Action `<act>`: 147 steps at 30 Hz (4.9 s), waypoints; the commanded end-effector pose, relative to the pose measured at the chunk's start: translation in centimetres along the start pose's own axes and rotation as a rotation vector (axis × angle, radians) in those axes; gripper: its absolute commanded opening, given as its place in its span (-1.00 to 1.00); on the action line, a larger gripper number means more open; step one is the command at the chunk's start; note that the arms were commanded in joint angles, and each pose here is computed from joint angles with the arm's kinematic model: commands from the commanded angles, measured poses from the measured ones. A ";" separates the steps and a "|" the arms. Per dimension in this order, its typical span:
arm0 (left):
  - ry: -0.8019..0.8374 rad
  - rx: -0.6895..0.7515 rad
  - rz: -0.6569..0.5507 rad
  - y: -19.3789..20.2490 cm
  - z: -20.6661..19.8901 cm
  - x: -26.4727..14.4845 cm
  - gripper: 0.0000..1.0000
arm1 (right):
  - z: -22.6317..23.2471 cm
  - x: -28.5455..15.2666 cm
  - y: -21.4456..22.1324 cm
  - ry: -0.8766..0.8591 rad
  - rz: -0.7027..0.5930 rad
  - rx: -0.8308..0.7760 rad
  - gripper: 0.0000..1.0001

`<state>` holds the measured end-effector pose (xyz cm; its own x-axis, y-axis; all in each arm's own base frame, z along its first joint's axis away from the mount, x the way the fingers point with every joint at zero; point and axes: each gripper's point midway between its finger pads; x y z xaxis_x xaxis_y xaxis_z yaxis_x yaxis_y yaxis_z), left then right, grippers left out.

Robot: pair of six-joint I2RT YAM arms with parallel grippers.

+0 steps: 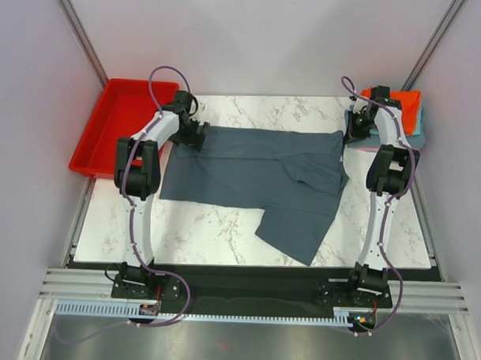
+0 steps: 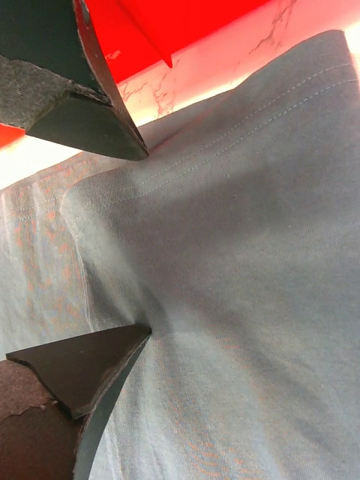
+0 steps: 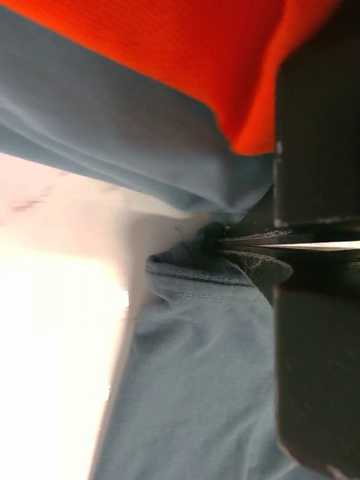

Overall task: Fold and stack the t-shirts
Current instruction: Fold the tshirt

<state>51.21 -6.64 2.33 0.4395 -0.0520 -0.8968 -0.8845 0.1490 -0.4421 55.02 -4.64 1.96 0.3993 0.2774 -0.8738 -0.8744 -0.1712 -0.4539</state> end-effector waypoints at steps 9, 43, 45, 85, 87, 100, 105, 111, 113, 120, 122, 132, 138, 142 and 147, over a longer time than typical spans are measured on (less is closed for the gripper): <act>-0.129 0.046 0.065 2.4 1.1 2.7 0.97 | -3.5 4.6 -5.5 0.234 -0.161 -0.066 -1.00; 0.120 0.027 0.006 4.5 -6.7 -5.8 0.97 | 22.0 -8.0 4.8 -0.046 -0.023 -0.536 -0.28; 0.135 0.019 0.021 5.0 -7.0 -5.5 0.97 | 21.9 -7.5 6.1 -0.048 0.017 -0.539 -0.30; 0.145 0.000 0.051 5.7 -7.4 -4.2 0.96 | 19.0 -0.3 1.6 0.150 -0.026 -0.538 -0.31; 0.146 0.002 0.053 5.9 -7.4 -4.3 0.96 | 19.0 -0.2 1.3 0.155 -0.037 -0.535 -0.52; 0.144 0.005 0.049 5.8 -7.3 -4.4 0.96 | 24.1 -4.5 2.7 -0.102 0.000 -0.482 -1.00; 0.140 0.005 0.051 5.8 -7.3 -4.2 0.96 | 27.2 -5.0 5.4 -0.295 0.080 -0.403 -1.00; 0.131 0.021 0.035 5.4 -7.4 -4.8 0.96 | 27.4 -4.6 7.2 -0.349 0.145 -0.390 -0.37; 0.127 0.023 0.032 5.4 -7.3 -4.9 0.96 | 27.1 -5.3 7.1 -0.346 0.152 -0.392 -0.25; 0.103 0.045 0.009 4.9 -6.6 -5.4 0.97 | 19.0 -9.4 0.2 -0.162 -0.060 -0.305 -0.21; 0.099 0.048 -0.003 4.2 -6.3 -5.4 0.99 | 14.9 -10.2 -1.8 -0.092 -0.128 -0.232 -0.21; 0.138 -0.008 -0.047 -0.2 -2.3 -4.4 0.98 | 4.2 -5.4 -6.0 0.083 -0.205 -0.145 -0.25; 0.114 0.004 -0.047 -0.9 -0.7 -3.8 0.97 | 2.7 -2.0 -6.8 0.077 -0.219 -0.117 -0.30; 0.118 0.014 -0.029 -0.3 -0.7 -3.4 0.97 | 1.9 -0.6 -6.7 0.088 -0.216 -0.111 -0.30; 0.116 0.009 0.002 0.5 -0.7 -2.1 0.96 | 1.2 0.4 -6.5 0.098 -0.212 -0.098 -0.31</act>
<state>49.12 -6.85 3.92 0.4146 -0.1491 -0.8977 -0.8926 0.1253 -0.4330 58.96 -1.66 3.87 0.5516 0.2450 -0.7973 -0.7679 -0.2241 -0.6001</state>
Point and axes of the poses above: each gripper's point midway between its finger pads, its own x axis out along the fingers, its own z axis along the line the jaws close on, y = z × x, and after that the axes turned 9 degrees about -x, right-handed
